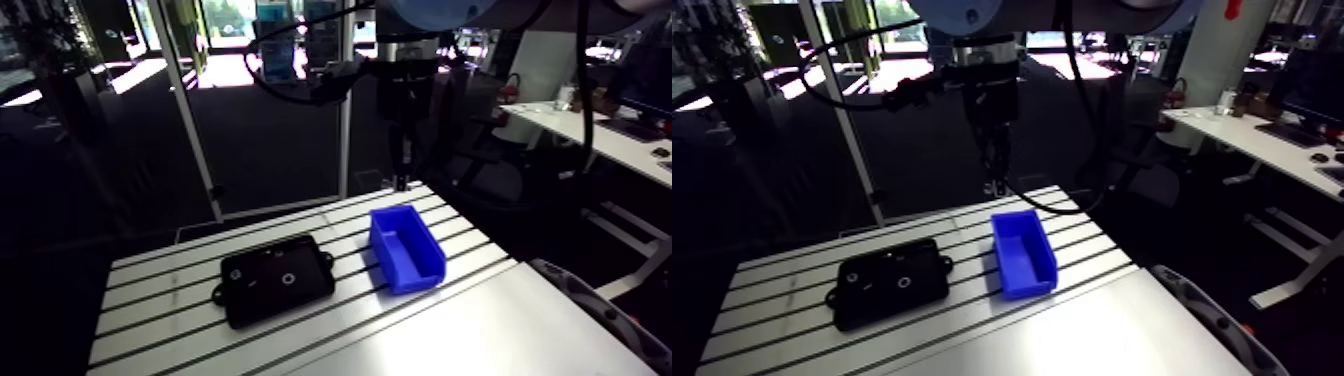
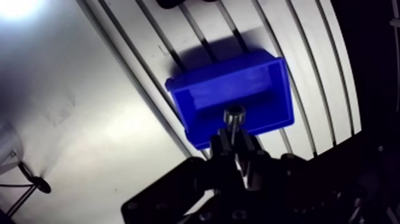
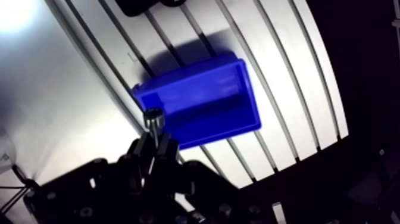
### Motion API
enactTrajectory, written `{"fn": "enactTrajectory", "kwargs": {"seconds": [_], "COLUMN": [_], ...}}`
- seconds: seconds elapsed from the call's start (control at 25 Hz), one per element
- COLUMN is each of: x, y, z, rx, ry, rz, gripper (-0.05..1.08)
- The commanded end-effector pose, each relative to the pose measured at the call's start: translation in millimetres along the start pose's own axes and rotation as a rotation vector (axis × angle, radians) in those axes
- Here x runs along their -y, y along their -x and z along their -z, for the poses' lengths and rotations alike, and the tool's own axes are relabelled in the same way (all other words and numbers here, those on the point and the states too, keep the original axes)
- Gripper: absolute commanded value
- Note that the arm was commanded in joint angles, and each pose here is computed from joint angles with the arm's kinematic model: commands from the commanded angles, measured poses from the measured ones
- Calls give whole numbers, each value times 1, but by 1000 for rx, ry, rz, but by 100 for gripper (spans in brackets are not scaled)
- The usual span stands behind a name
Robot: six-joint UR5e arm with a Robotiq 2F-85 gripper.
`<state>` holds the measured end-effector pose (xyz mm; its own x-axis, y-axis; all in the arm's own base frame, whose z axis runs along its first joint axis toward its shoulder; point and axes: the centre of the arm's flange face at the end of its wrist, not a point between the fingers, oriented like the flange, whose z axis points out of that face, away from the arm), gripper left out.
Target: Pick up the M10 bolt from the tray and put it into the blue bin.
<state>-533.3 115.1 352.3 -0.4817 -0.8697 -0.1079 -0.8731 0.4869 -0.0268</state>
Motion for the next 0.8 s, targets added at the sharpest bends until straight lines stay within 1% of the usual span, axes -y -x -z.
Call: {"fn": "enactTrajectory", "kwargs": {"seconds": [0.04, 0.12, 0.16, 0.24, 0.36, 0.4, 0.48, 0.56, 0.64, 0.72, 0.76, 0.8], "x": [-7, -10, -13, -17, -25, -26, -29, -33, -36, -37, -37, -38], "y": [17, 16, 15, 14, 14, 15, 13, 13, 12, 13, 15, 16], "z": [-27, -38, -46, -57, -70, -75, -86, -93, -101, -107, -112, -113], "rx": [4, 1, -1, 0, 0, -1, -1, -1, 1, 1, 0, 0], "ry": [2, -9, -18, -30, -31, -36, -51, -49, -54, -63, -73, -73], "rz": [94, 97, 99, 119, 130, 130, 133, 133, 146, 146, 145, 143], "gripper": [99, 99, 99, 99, 99, 99, 99, 99, 99, 99, 99, 99]}}
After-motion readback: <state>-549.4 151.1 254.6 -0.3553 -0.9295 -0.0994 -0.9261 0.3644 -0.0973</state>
